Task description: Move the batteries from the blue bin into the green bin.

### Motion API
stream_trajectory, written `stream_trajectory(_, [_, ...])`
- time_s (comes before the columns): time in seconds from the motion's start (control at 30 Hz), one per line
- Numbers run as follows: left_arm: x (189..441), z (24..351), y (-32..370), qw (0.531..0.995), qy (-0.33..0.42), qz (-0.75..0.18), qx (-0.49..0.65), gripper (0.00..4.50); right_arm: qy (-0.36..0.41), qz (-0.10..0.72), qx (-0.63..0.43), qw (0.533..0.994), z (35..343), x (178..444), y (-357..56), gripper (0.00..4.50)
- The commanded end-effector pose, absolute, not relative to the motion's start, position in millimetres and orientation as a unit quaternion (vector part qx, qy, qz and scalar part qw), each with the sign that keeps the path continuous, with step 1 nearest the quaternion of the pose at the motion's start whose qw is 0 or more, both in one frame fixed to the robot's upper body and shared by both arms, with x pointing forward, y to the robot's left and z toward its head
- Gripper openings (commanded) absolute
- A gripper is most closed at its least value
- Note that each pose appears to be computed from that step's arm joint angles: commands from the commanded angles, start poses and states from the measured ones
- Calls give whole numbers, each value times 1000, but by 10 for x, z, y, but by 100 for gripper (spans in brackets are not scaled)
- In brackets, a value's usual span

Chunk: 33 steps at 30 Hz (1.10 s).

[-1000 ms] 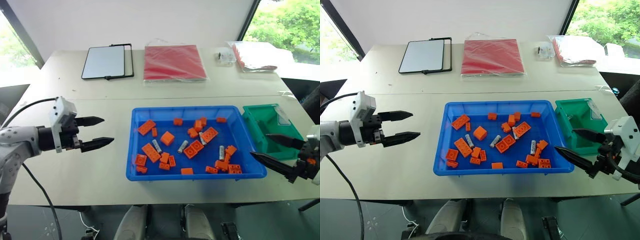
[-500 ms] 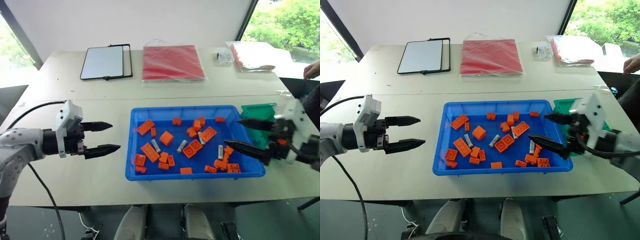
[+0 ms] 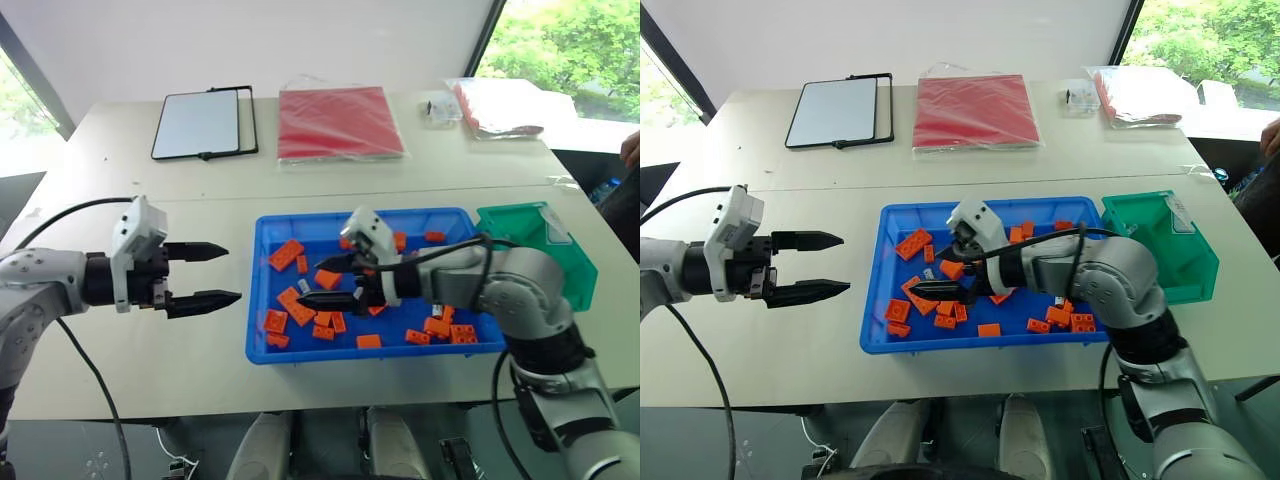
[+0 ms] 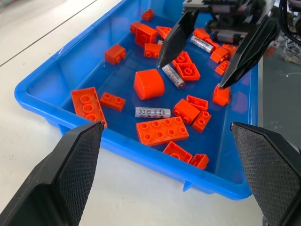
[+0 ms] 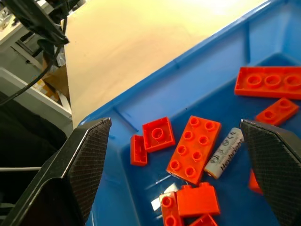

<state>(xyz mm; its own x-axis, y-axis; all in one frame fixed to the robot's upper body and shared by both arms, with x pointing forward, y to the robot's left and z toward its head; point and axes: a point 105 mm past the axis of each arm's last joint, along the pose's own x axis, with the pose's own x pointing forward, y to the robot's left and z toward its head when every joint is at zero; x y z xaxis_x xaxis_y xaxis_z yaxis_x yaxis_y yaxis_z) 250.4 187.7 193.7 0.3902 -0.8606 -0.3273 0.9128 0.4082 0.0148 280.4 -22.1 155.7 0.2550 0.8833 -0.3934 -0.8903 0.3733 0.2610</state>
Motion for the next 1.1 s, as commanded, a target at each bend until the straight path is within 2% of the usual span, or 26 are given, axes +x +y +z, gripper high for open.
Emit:
stream_trajectory(0.03, [2473, 2058, 1901, 834, 114, -528, 115, 450, 255, 554, -4, 793, 1516, 2864, -175, 447])
stream_trajectory(0.27, [2478, 2101, 1914, 843, 103, -516, 111, 450, 280, 531, 4, 800, 1359, 3031, -173, 447])
stream_trajectory(0.67, [2522, 2120, 1922, 850, 91, -508, 109, 450, 280, 531, -17, 799, 1284, 3043, -35, 447])
stream_trajectory(0.9, [2548, 2131, 1906, 848, 85, -510, 111, 450, 281, 519, -55, 805, 1136, 3104, -76, 447])
stream_trajectory(1.0, [2550, 2136, 1898, 849, 82, -511, 110, 450, 285, 511, -69, 808, 1047, 3133, -137, 364])
stream_trajectory(1.1, [2552, 2134, 1893, 849, 81, -511, 110, 450, 286, 508, -70, 809, 1009, 3150, -161, 212])
